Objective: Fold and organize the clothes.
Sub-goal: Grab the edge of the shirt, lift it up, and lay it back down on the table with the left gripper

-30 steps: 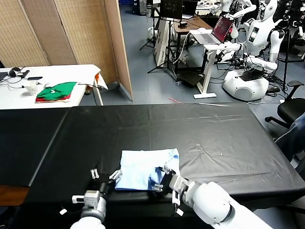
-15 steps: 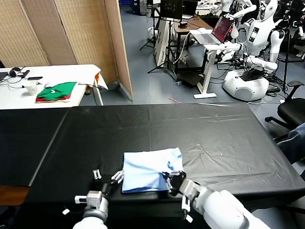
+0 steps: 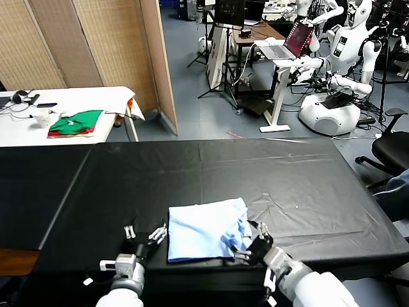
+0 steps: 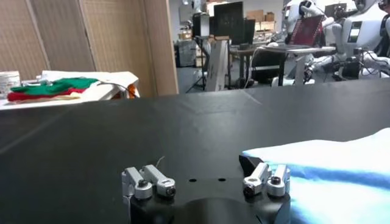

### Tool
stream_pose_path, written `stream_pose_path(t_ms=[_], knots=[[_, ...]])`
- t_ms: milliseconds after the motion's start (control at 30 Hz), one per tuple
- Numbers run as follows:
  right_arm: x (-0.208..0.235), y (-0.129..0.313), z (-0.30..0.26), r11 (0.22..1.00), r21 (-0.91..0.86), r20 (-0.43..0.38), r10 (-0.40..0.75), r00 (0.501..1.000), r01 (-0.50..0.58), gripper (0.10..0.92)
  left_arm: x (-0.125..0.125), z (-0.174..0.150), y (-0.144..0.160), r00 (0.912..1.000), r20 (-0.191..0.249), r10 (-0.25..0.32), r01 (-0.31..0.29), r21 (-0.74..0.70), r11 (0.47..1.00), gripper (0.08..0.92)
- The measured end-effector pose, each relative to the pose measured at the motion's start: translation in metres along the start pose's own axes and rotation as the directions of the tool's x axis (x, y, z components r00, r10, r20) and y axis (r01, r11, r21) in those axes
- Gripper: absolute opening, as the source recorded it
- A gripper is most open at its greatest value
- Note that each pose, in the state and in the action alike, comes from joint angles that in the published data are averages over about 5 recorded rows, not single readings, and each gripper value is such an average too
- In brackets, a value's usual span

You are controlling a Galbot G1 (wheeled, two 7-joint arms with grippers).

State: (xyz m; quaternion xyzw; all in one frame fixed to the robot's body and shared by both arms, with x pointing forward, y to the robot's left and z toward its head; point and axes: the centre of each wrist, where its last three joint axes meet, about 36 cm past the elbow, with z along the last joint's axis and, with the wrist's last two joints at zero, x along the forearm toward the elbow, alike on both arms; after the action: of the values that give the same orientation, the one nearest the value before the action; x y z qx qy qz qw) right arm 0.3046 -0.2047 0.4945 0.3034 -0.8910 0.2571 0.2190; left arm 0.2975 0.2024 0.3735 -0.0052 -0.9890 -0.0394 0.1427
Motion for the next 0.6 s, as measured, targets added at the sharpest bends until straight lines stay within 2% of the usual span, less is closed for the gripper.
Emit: stream_pose_path(t_ms=[100,167,400,600], knots=[[0.005,0.001,0.008,0.999,-0.008,-0.031,0.043,0.999,-0.043,0.855,0.000,0.000,0.001,1.0000,0.001,-0.001,0.001,0.000,1.000,0.907],[0.007,0.004,0.016,0.997,-0.013,-0.061,0.075,0.995,-0.076,0.896,0.000,0.000,0.001,1.0000,0.001,-0.001,0.001,0.001,1.000,0.907],[0.018,0.016,0.037,0.977,-0.132,-0.139,0.148,0.979,-0.166,0.907,0.000,0.002,0.002,1.0000,0.003,-0.005,0.005,0.003,1.000,0.907],[0.022,0.023,0.047,0.927,-0.273,-0.185,0.211,0.960,-0.257,0.907,0.000,0.003,0.001,1.0000,0.005,-0.006,0.006,0.007,1.000,0.907]])
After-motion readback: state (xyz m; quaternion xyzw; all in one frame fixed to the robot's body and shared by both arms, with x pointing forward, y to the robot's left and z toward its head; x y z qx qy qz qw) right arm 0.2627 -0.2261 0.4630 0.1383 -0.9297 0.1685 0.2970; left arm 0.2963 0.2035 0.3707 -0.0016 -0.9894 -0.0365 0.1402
